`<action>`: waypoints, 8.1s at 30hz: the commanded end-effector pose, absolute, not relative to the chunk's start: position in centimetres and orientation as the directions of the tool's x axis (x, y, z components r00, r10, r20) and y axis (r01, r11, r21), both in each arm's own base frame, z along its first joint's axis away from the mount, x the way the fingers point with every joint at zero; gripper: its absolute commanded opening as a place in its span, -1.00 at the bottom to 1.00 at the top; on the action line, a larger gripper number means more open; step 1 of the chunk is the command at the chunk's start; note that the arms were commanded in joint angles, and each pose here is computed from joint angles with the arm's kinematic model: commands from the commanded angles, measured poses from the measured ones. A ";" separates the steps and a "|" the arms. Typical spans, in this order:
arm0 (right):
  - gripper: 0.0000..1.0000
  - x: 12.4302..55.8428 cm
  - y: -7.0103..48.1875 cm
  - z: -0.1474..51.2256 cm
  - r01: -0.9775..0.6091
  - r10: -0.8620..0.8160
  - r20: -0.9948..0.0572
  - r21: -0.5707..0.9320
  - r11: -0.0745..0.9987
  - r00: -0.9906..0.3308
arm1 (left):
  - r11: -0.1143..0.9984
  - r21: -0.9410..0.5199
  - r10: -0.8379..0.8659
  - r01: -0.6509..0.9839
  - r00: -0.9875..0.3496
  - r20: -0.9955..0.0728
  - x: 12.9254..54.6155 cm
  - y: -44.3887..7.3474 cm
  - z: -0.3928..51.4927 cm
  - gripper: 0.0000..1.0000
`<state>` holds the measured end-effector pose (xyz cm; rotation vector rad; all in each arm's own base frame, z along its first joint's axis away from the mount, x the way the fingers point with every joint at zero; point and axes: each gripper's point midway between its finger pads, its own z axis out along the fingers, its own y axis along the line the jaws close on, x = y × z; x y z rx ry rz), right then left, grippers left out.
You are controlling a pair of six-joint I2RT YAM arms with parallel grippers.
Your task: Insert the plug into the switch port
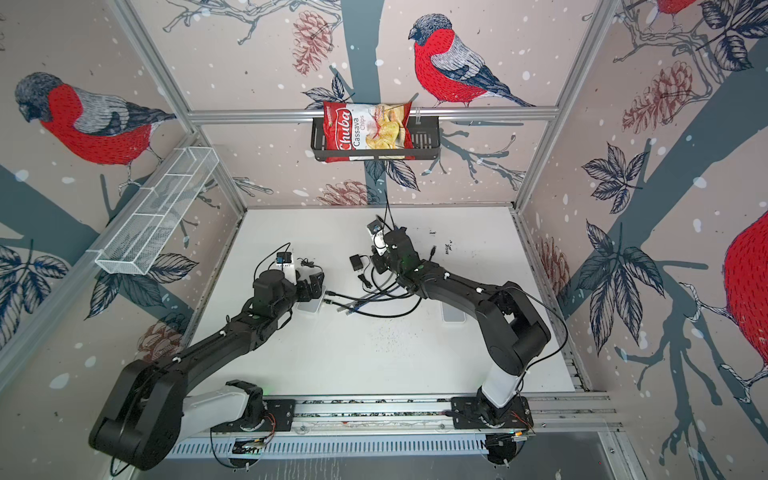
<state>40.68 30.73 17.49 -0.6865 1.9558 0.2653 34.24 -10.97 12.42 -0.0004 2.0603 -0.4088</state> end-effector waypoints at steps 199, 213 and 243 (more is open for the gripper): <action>-1.00 33.9 21.8 6.0 -0.885 -0.968 -0.226 -0.422 0.195 -0.106 | 0.947 -0.302 -0.231 0.112 -0.414 -0.881 30.8 -8.5 10.9 0.93; -1.00 36.1 20.7 6.6 -0.798 -0.952 -0.184 -0.519 0.307 -0.246 | 0.948 -0.305 -0.244 0.093 -0.404 -0.882 30.6 -8.1 11.2 0.93; -1.00 36.0 16.9 10.0 -0.805 -0.970 -0.097 -0.543 0.239 -0.222 | 0.946 -0.308 -0.245 0.102 -0.399 -0.884 30.4 -8.2 11.3 0.93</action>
